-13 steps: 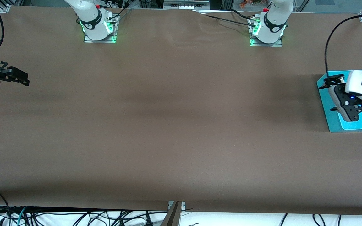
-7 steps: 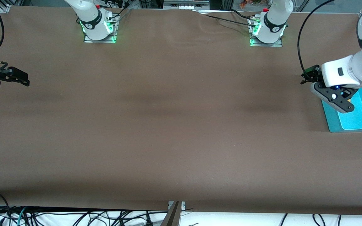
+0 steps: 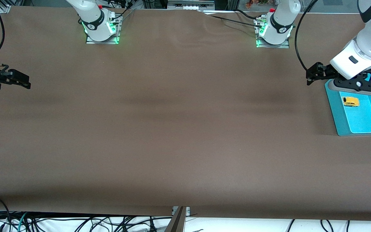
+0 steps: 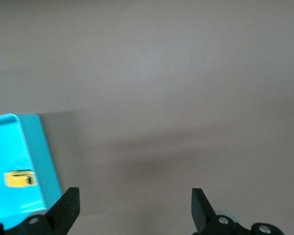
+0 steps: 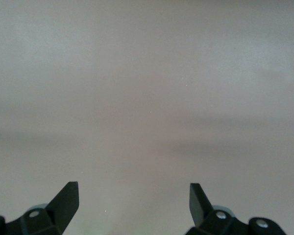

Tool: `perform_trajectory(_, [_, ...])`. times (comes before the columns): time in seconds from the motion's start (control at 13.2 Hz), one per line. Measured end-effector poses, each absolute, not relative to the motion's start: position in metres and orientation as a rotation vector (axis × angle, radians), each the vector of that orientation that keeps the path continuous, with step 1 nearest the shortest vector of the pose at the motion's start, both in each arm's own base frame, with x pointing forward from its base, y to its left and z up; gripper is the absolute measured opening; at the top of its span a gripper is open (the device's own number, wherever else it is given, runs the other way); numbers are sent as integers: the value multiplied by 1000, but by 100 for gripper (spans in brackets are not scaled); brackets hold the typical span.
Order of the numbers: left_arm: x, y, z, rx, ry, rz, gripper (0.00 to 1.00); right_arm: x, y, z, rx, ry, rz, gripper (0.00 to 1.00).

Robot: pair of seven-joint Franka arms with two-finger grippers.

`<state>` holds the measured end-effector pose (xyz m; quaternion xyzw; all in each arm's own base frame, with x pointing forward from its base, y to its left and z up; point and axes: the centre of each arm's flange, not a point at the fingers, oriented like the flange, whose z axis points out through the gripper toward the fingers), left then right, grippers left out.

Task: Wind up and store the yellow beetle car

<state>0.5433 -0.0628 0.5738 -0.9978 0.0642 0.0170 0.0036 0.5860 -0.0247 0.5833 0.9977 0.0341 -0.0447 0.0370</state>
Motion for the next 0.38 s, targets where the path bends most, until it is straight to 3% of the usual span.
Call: perform_trajectory(0.38, [540, -55, 565, -3146, 160, 96, 100, 586, -23, 583, 3077, 105, -137, 100])
